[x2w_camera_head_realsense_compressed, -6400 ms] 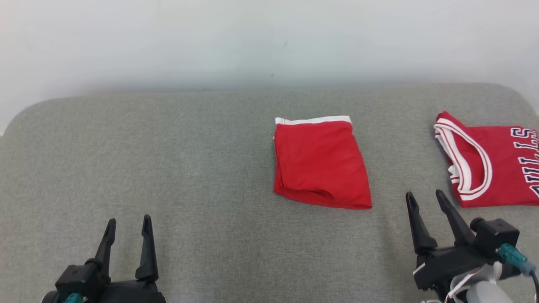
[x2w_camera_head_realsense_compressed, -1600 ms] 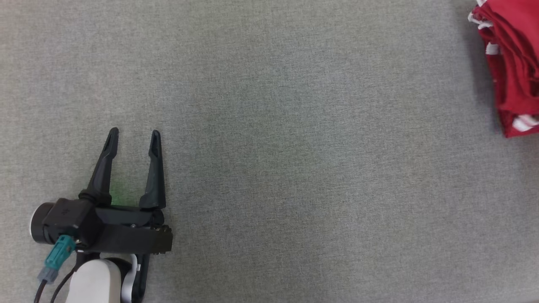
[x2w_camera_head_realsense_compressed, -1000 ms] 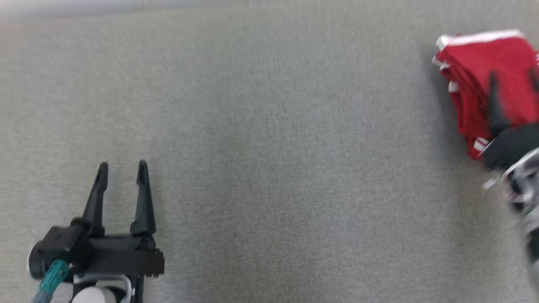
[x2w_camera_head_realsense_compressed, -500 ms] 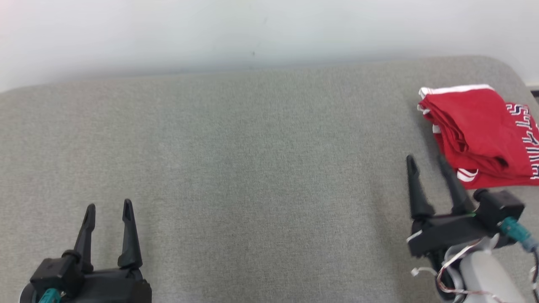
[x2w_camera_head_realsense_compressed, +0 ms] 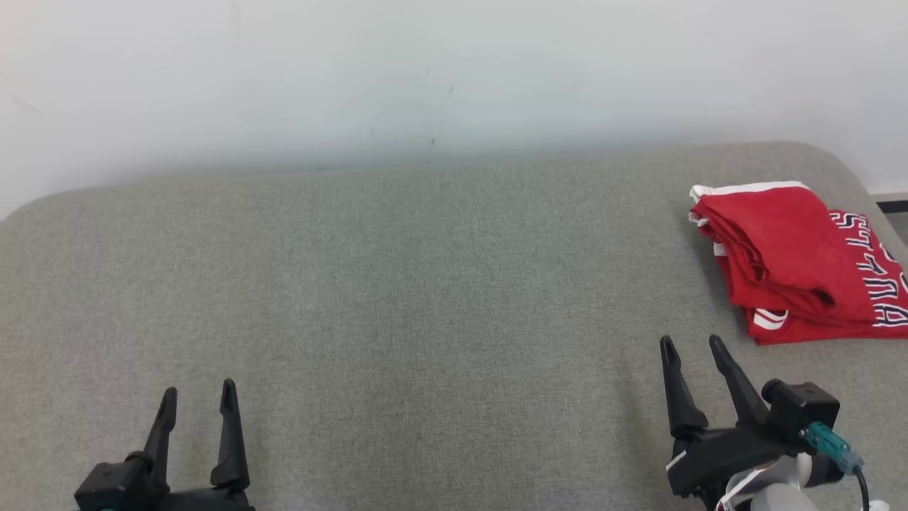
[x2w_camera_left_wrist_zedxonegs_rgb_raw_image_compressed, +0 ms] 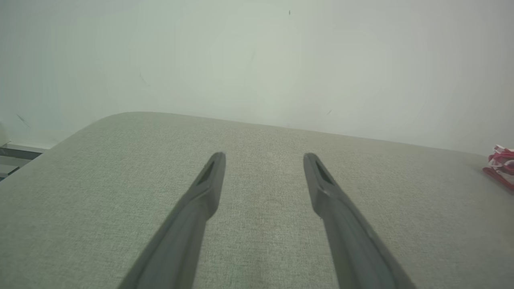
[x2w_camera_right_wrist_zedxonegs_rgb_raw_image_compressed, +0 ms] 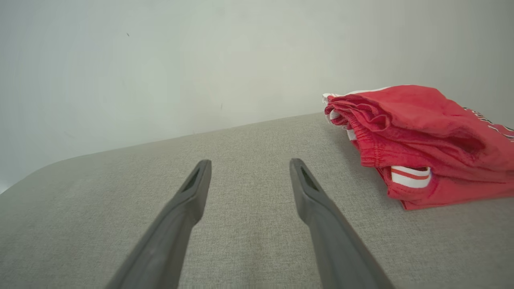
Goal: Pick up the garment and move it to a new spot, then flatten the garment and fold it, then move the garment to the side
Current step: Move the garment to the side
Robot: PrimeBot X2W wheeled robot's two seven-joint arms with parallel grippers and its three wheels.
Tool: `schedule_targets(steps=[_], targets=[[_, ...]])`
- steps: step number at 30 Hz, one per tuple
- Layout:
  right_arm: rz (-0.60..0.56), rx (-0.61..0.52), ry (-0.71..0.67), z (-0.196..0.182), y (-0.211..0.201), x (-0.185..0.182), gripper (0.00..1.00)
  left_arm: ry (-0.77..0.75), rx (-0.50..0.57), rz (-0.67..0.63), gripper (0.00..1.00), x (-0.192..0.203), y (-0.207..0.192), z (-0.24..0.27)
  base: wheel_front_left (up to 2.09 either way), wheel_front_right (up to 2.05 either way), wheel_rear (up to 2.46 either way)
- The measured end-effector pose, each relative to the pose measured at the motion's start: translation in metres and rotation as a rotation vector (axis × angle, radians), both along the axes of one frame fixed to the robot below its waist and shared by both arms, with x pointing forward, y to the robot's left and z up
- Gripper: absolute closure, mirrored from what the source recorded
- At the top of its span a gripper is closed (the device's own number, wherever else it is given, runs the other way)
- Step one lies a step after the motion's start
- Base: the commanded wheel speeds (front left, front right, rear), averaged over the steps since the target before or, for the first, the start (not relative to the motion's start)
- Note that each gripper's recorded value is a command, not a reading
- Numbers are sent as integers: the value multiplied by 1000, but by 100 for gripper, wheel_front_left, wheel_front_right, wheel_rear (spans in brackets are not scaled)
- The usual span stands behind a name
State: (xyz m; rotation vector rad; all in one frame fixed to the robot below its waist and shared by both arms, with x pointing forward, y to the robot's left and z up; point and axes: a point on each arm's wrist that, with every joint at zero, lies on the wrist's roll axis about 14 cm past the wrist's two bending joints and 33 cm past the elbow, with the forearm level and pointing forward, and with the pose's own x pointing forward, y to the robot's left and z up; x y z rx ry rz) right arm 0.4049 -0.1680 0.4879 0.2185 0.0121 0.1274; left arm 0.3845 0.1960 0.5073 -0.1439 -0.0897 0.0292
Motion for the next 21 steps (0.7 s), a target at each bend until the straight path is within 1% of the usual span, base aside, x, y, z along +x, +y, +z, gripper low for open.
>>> schedule_targets(steps=[8, 21], targets=[[-29, -4, -10, 3, -9, -12, 0, -23, 3, -34, 0, -2, -11, 8, 0, 0, 0], [-28, 0, -19, 5, -8, -12, 0, -10, 2, -45, 0, -2, -15, 3, 0, 0, 0]])
